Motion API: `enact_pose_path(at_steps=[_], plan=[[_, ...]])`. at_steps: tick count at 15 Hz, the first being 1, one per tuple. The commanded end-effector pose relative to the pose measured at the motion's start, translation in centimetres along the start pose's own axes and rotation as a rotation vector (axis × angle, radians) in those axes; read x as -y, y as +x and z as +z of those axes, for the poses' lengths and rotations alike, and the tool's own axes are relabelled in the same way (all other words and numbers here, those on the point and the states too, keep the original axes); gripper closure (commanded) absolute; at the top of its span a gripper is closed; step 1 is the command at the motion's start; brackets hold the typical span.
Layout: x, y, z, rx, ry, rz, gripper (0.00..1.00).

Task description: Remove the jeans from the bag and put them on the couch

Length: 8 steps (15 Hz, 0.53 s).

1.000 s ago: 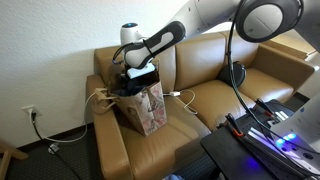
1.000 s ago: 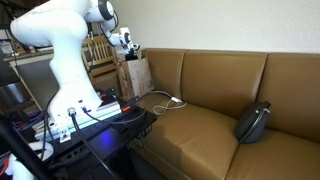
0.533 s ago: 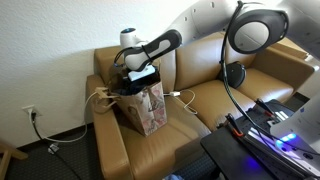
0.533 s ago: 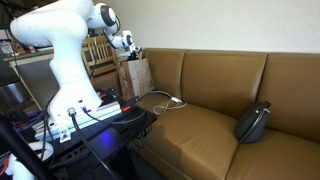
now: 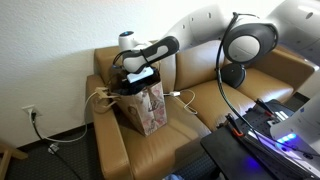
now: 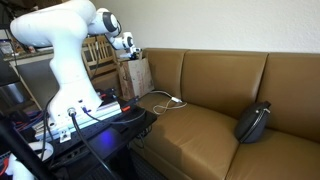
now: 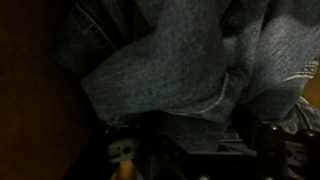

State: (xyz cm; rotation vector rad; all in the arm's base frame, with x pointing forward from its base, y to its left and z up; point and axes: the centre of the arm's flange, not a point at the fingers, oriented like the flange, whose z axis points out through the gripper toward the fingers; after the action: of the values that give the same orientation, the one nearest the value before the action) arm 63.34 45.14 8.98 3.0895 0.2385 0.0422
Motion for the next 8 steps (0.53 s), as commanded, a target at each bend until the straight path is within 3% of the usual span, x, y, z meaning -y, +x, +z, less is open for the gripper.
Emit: enact_pose_path(at_steps=[1,6,8], plan=[[0.72,1.58,0.18,-0.010,0.012,-0.036,0.48],[0.34,1.80,-0.23,-0.020,0.020,-0.038,0.84],[0.32,1.68,-0.63,-0.010,0.057,-0.043,0.97]])
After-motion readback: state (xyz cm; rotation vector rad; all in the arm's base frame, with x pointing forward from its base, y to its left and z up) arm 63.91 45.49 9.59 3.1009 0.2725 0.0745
